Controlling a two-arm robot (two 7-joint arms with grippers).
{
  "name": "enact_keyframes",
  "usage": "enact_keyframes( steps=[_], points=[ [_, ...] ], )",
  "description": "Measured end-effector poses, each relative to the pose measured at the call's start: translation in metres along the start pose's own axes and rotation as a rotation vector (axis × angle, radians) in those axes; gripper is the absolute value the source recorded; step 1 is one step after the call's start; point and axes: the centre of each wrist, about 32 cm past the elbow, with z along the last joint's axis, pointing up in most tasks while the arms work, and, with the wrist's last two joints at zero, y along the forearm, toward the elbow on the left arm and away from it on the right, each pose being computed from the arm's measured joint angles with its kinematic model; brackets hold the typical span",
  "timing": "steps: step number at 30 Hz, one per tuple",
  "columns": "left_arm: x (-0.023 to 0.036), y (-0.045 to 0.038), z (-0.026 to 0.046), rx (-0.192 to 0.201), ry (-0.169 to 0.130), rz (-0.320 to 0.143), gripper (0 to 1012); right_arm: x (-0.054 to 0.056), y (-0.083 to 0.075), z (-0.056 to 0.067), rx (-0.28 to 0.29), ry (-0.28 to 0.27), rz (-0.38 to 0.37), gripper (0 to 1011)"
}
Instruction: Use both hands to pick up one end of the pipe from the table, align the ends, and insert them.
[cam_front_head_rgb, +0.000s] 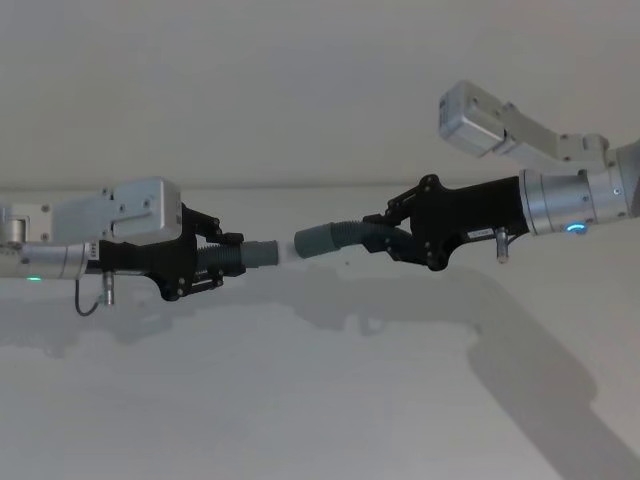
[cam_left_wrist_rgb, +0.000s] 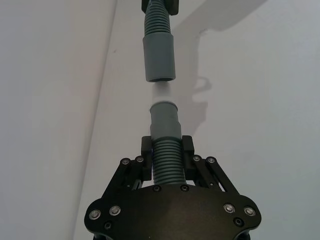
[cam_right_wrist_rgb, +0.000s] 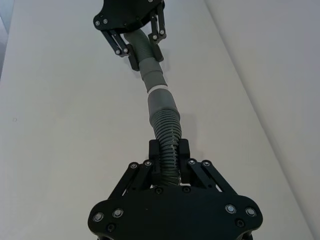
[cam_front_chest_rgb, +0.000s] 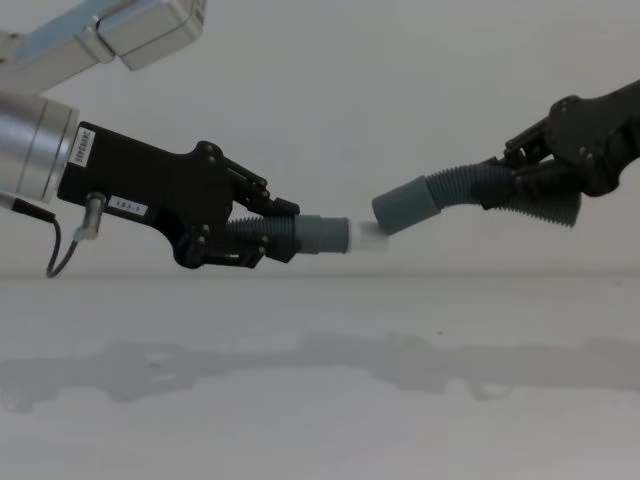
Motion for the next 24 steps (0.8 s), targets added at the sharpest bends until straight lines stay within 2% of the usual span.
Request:
enact_keyframes(
  steps=[9, 19, 24],
  points=[
    [0.0000, 0.0000, 0.0000, 0.000, 0.000, 0.000, 312, 0.000, -0.003, -0.006, 0.002, 0.021, -0.024, 192],
    [0.0000, 0.0000, 0.0000, 0.000, 0.000, 0.000, 312, 0.001, -0.019, -0.012, 0.006, 0.040, -0.078, 191],
    [0.0000, 0.0000, 0.0000, 0.000, 0.000, 0.000, 312, 0.002, -0.020, -0.016, 0.015, 0.060, -0.084, 192]
  ],
)
